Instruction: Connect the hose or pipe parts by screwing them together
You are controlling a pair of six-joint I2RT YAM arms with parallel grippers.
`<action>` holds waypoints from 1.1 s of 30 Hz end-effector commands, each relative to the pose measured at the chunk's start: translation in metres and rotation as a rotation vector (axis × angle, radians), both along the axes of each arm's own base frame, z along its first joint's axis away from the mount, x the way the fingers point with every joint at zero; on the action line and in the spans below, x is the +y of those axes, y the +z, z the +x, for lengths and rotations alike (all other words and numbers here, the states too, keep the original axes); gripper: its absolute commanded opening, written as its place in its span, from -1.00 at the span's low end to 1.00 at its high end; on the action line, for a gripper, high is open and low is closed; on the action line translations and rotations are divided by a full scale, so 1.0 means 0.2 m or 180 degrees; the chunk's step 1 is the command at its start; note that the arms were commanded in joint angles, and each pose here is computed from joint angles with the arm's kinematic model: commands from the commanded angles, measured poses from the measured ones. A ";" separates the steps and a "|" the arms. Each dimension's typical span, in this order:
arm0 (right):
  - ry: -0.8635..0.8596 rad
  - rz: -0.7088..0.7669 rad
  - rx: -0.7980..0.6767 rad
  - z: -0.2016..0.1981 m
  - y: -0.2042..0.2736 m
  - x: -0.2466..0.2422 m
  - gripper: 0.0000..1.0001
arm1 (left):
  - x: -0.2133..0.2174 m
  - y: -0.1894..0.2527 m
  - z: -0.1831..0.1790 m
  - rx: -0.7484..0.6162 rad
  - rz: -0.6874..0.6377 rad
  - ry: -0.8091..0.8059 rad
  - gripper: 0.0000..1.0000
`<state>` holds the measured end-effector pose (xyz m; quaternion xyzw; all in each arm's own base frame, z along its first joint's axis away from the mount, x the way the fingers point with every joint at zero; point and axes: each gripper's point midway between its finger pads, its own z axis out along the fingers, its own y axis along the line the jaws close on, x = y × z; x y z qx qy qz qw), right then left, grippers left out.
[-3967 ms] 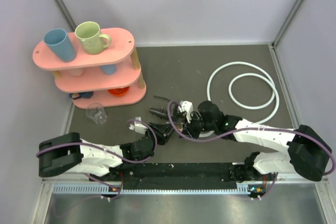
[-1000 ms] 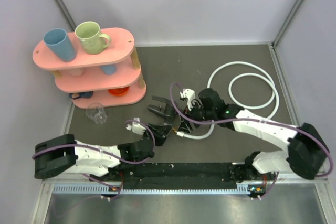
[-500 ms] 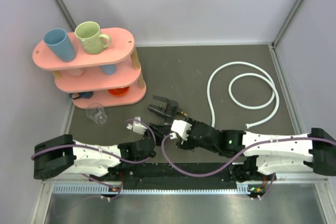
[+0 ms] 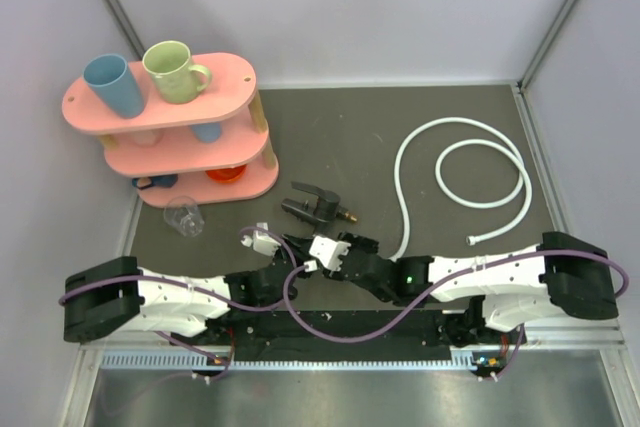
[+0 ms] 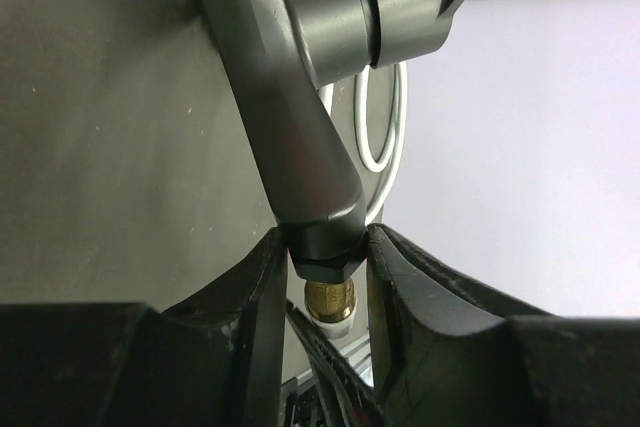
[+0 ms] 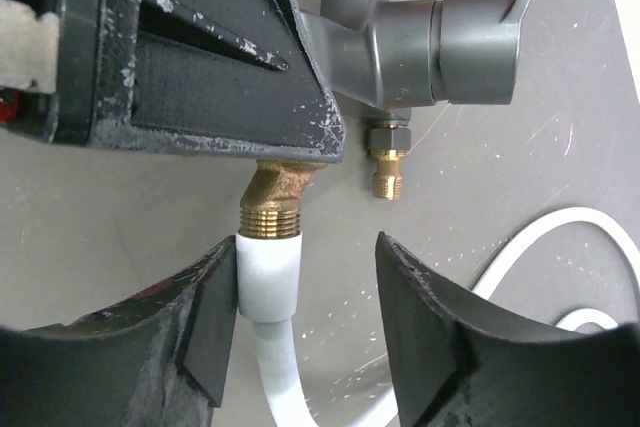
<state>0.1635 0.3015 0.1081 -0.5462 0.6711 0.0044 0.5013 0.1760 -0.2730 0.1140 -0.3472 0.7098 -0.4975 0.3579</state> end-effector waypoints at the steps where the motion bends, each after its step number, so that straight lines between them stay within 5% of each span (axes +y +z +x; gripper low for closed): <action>1: -0.0141 0.0232 -0.0066 0.02 0.04 0.06 -0.02 | -0.04 0.15 0.01 -0.0122 -0.0271 -0.0015 -1.00; 4: -0.0210 0.0301 -0.0079 0.03 0.06 0.07 -0.38 | -0.04 0.15 0.00 -0.0114 -0.0285 -0.0032 -1.00; 6: -0.0205 0.0369 -0.0061 0.03 0.07 0.08 -0.84 | -0.04 0.15 0.00 -0.0106 -0.0300 -0.0044 -1.00; 8: -0.0131 0.0527 0.0048 0.02 0.11 0.10 -1.00 | -0.04 0.13 -0.01 -0.0069 -0.0320 -0.0057 -1.00; 20: 0.0905 0.1697 0.1770 0.03 0.21 0.10 -1.00 | -0.09 0.12 -0.04 -0.0101 -0.0375 -0.0229 -1.00; 24: 0.1209 0.1645 0.2413 -0.02 0.15 0.11 -1.00 | -0.08 0.12 -0.03 -0.0166 -0.0330 -0.0210 -1.00; 28: 0.1072 0.1679 0.3091 0.00 0.08 0.11 -1.00 | -0.08 0.11 -0.02 -0.0188 -0.0270 -0.0175 -1.00; 33: 0.0723 0.1726 0.3249 0.06 -0.01 0.09 -0.89 | -0.06 0.10 0.00 -0.0193 -0.0210 -0.0092 -1.00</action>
